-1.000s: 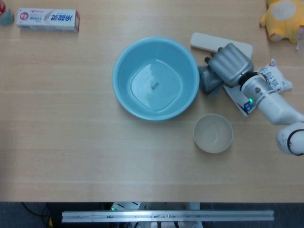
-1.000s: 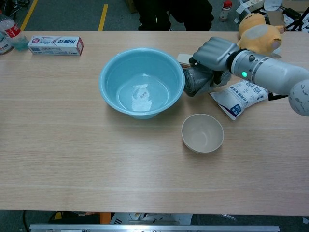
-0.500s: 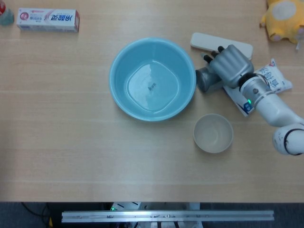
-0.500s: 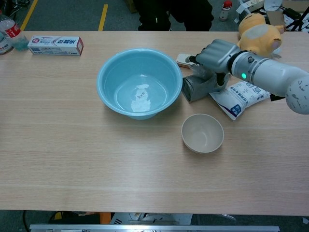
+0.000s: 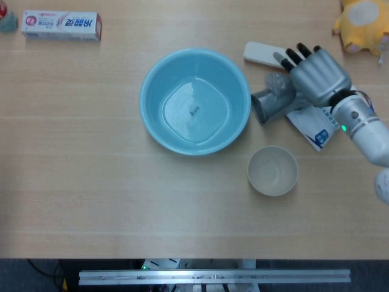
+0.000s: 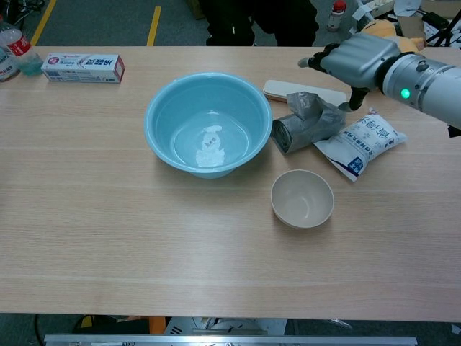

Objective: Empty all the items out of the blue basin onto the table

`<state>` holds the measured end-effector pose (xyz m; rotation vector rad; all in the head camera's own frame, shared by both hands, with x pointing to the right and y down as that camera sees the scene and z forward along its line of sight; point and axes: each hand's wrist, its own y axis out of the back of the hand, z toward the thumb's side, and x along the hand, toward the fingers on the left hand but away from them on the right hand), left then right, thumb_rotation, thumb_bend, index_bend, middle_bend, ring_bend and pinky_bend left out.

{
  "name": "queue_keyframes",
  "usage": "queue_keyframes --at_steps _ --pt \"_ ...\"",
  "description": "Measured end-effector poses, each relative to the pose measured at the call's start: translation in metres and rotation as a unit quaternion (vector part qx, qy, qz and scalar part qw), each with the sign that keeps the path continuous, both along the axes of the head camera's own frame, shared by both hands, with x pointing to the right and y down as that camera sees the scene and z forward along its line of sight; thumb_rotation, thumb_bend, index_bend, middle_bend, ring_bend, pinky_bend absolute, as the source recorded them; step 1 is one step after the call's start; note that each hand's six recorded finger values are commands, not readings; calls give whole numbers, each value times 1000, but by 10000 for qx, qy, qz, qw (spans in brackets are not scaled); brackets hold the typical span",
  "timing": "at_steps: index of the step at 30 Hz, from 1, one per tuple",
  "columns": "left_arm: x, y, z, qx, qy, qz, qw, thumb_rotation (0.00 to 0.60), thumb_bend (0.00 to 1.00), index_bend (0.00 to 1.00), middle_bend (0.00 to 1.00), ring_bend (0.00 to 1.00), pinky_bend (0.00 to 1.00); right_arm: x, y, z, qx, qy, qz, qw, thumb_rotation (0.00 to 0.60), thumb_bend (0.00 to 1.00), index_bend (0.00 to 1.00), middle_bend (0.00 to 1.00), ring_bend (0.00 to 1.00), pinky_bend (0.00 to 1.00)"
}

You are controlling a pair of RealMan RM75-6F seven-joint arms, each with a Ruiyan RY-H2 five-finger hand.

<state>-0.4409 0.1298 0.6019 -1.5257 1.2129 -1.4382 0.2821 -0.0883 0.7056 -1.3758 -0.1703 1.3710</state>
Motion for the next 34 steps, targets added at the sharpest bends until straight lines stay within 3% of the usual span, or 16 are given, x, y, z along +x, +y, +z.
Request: queue_keyframes --at_steps 5,10,20,26,34 --pt "1 -6 0 32 4 63 10000 600 219 293 282 249 195 42 4 -39 395 -181 452 9980 600 229 122 308 236 431" --pt "5 -16 -3 193 22 126 9997 600 219 293 281 249 195 88 22 -78 934 -319 839 9916 600 232 244 386 293 455" --pt "18 -25 -12 607 101 222 9979 600 219 293 278 249 195 171 95 -138 1882 -609 1655 9662 600 232 307 413 314 479" --pt "22 -24 -14 785 81 252 9966 600 220 294 277 249 195 199 135 -163 2200 -665 1903 9545 600 231 316 414 314 479" --pt "18 -20 -12 751 -32 211 9969 600 220 293 275 249 195 204 148 -171 2263 -702 1902 9527 600 231 319 419 314 486"
